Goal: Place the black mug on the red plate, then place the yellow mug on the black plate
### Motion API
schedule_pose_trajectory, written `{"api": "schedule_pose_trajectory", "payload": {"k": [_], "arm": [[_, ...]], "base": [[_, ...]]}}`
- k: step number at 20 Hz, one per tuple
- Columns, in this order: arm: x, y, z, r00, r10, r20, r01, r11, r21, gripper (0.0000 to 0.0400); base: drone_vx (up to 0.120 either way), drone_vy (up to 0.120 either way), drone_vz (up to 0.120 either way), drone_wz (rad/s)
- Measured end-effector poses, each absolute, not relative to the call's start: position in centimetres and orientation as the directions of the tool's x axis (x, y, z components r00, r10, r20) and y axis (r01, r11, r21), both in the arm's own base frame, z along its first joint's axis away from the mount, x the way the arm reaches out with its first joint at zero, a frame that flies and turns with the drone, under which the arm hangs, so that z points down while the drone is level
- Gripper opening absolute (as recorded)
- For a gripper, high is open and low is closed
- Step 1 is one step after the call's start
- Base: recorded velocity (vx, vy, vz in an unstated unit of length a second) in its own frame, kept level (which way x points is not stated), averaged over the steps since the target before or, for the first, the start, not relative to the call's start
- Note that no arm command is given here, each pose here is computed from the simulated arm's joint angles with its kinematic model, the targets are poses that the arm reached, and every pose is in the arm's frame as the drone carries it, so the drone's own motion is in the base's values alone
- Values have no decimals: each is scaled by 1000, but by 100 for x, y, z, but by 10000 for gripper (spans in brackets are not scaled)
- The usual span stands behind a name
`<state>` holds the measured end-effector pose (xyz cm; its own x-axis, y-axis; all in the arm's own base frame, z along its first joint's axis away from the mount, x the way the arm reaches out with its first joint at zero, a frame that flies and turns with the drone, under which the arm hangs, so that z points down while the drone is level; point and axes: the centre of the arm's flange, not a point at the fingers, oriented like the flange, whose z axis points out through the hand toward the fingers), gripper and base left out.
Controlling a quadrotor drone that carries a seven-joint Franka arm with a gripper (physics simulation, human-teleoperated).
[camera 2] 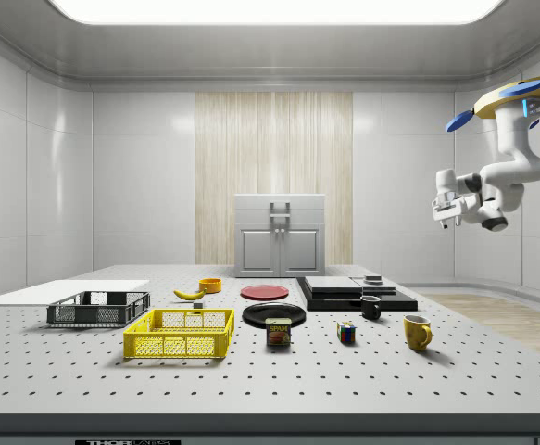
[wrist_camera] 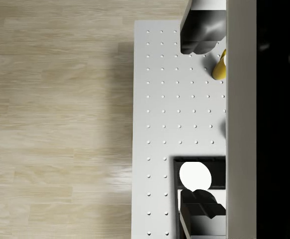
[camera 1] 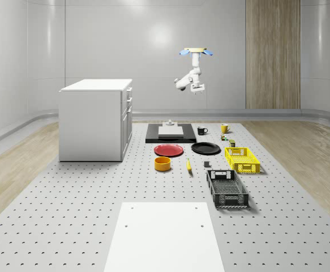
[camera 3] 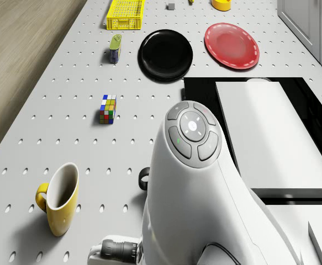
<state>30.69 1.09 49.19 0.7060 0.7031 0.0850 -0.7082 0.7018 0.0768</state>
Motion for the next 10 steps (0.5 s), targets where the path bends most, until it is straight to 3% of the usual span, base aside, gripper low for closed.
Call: {"api": "schedule_pose_trajectory", "payload": {"k": [10], "arm": [[3068, 16, 4909, 708, 706, 16, -706, 708, 12, 400]], "base": [[0, 0, -4, 0]]}}
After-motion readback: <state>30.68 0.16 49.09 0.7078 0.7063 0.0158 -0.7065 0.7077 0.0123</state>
